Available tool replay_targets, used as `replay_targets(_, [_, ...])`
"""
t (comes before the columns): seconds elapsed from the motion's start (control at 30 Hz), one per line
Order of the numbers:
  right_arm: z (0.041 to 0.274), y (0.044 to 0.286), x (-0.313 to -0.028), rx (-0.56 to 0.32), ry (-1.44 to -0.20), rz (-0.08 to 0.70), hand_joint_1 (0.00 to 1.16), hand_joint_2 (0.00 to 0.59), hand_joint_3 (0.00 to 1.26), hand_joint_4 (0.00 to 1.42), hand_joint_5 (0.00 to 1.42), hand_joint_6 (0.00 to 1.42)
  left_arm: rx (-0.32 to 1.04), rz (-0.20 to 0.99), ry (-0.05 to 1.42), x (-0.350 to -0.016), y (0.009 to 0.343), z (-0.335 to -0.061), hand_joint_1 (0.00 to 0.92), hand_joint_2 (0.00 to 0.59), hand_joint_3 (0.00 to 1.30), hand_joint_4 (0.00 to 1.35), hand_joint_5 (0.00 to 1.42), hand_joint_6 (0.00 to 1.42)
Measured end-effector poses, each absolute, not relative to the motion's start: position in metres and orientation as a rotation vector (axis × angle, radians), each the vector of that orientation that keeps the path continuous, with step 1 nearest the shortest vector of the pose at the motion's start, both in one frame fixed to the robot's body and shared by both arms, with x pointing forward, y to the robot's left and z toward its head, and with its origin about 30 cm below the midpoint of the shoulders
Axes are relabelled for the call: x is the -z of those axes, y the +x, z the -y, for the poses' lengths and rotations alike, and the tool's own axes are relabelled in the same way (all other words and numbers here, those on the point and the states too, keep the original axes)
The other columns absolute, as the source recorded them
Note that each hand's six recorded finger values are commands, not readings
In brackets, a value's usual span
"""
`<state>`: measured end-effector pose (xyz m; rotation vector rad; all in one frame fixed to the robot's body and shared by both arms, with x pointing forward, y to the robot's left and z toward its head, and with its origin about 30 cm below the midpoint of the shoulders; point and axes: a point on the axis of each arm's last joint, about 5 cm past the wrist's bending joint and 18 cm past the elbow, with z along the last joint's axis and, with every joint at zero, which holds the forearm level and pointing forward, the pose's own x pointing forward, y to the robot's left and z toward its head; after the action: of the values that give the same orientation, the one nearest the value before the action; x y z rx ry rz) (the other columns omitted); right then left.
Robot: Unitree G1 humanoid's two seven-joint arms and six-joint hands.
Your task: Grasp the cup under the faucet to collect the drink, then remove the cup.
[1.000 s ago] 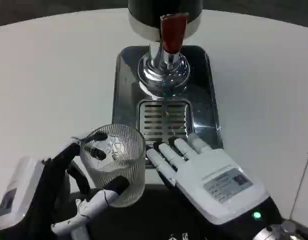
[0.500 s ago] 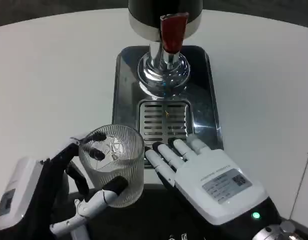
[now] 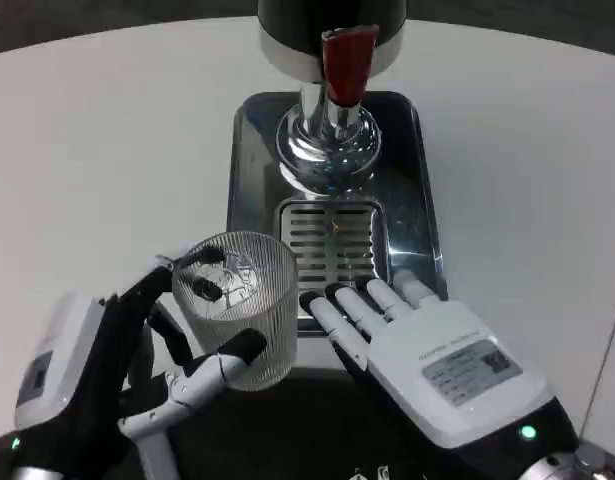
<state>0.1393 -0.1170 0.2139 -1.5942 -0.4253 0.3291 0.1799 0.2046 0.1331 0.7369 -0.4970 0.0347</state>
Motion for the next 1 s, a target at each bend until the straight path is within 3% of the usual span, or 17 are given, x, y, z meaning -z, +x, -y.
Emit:
replay_targets(0.47, [0.128, 0.128, -0.213, -0.291, -1.585, 0.346, 0.64, 0.279, 0.0, 0.0, 0.0, 0.0, -0.116, 0.532, 0.775, -0.134, 0.243, -0.197, 0.498, 0.267, 0.94, 1.13, 0.93, 1.29])
replay_targets(1.0, [0.139, 0.115, -0.213, -0.242, -1.585, 0.279, 0.64, 0.281, 0.0, 0.0, 0.0, 0.0, -0.125, 0.583, 0.778, -0.143, 0.283, -0.179, 0.498, 0.267, 0.94, 1.13, 0.94, 1.31])
